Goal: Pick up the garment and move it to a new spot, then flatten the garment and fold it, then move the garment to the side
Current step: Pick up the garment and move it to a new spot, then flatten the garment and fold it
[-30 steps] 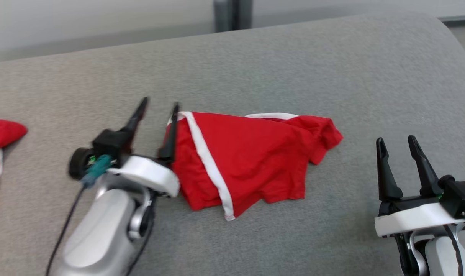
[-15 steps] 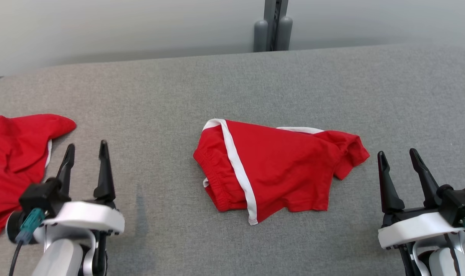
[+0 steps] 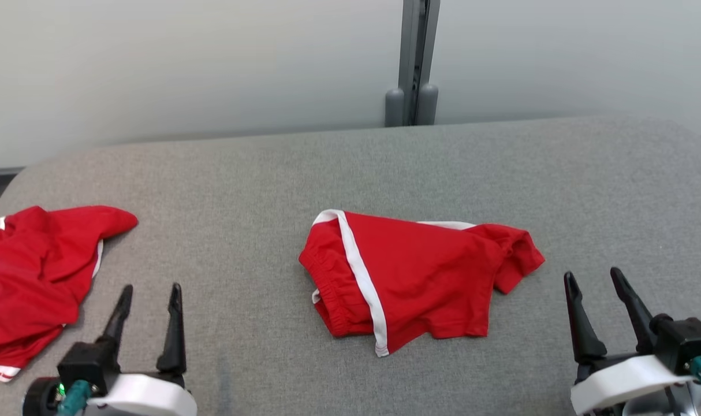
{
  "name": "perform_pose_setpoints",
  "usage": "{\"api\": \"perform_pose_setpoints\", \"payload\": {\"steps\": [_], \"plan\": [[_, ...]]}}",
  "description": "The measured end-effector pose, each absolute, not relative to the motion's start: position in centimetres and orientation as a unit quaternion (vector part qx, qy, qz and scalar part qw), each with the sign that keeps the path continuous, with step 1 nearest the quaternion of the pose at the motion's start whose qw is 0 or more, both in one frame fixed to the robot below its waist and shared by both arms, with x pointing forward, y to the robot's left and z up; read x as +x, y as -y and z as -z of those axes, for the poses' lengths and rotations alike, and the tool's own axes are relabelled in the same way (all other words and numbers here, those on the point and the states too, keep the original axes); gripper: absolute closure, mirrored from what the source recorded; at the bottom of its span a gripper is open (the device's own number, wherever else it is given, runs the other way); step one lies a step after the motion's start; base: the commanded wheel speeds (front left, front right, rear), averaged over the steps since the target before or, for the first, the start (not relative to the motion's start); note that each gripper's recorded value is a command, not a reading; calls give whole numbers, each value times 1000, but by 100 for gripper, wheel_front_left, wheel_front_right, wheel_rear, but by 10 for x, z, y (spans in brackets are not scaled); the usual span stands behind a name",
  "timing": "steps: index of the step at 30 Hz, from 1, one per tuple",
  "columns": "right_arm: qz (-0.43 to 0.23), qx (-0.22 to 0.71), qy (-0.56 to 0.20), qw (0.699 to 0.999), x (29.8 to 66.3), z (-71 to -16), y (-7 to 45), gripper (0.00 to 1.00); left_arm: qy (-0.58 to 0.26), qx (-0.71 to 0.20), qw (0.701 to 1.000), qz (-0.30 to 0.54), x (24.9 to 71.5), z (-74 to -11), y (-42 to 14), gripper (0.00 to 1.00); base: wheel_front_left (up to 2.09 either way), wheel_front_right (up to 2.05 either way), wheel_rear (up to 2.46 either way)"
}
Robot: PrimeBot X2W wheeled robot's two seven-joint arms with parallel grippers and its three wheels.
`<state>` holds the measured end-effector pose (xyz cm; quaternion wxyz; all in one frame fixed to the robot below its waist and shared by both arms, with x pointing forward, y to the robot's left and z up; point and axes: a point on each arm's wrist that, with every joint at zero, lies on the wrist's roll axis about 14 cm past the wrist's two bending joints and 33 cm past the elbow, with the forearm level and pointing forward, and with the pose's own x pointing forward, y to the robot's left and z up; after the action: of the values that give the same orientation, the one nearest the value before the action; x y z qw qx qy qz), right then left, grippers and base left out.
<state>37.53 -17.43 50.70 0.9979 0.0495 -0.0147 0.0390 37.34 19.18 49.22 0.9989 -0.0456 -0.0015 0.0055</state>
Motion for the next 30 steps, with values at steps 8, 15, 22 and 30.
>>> {"api": "perform_pose_setpoints", "payload": {"steps": [8,15,22,30], "plan": [[-35,48,14,998,358,-510,177,0,-1,-42,999,7,357,-492,-184,0,0,0,0],[-35,47,8,998,354,-509,178,0,-9,-43,999,11,355,-490,-182,0,0,0,0],[-36,48,7,998,355,-509,177,0,-16,-44,999,11,354,-486,-182,0,0,0,0],[-78,42,-19,996,360,-500,149,0,-22,-46,999,6,352,-485,-184,0,0,0,0]]}}
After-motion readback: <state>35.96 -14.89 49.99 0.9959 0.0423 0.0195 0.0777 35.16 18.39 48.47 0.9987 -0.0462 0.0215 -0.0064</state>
